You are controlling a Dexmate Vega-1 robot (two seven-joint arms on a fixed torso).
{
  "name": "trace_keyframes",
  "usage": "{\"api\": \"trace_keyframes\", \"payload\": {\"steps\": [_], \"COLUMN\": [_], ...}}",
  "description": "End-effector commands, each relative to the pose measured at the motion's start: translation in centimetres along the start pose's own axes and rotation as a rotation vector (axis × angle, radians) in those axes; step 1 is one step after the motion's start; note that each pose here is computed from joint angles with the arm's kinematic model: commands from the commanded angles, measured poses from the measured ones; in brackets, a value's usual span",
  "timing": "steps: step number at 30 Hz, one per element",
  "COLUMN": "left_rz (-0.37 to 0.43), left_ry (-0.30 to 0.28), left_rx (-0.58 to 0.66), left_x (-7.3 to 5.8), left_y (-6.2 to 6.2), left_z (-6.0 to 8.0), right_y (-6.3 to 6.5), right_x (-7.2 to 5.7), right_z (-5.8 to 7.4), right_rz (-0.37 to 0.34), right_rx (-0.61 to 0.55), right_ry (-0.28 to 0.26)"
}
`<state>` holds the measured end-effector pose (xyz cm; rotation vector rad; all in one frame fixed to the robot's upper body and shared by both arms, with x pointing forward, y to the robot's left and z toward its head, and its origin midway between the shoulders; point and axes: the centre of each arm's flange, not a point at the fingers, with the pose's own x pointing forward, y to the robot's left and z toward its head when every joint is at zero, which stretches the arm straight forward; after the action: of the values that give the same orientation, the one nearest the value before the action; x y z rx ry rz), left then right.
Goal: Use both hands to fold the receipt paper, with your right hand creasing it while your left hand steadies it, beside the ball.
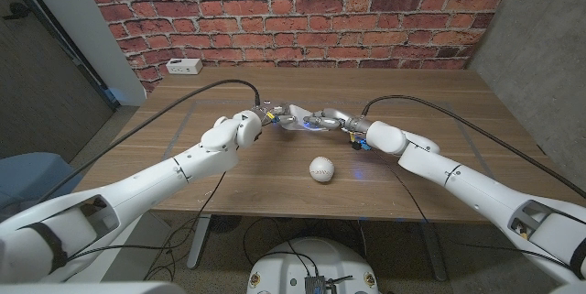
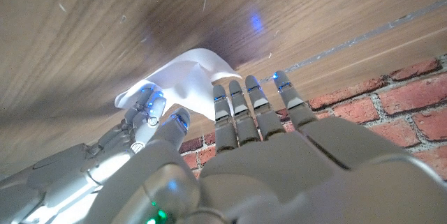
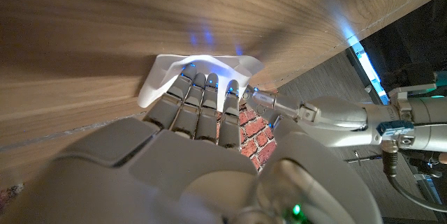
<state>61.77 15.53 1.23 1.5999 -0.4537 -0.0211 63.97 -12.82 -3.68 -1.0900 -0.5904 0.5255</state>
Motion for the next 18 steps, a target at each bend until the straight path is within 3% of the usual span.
{"api": "trace_keyframes", "payload": {"steps": [1,8,12,16,18], "left_rz": [0.309,0.555,0.640,0.554,0.441], "left_ry": [-0.076,-0.157,-0.193,-0.156,-0.126], "left_rx": [0.028,0.035,0.031,0.059,0.063], "left_x": [-2.4,-3.8,-4.2,-3.9,-3.2], "left_y": [1.4,1.4,1.4,1.7,1.8], "left_z": [-0.4,-0.7,-0.7,-0.6,-0.7], "right_y": [0.4,0.4,0.3,0.3,0.2], "right_x": [0.6,0.7,0.8,0.9,0.9], "right_z": [-0.2,-0.1,0.0,0.2,0.3], "right_rz": [0.017,0.016,0.016,0.015,0.012], "right_rx": [-0.042,-0.045,-0.043,-0.042,-0.043], "right_ry": [0.034,0.037,0.037,0.030,0.026]}}
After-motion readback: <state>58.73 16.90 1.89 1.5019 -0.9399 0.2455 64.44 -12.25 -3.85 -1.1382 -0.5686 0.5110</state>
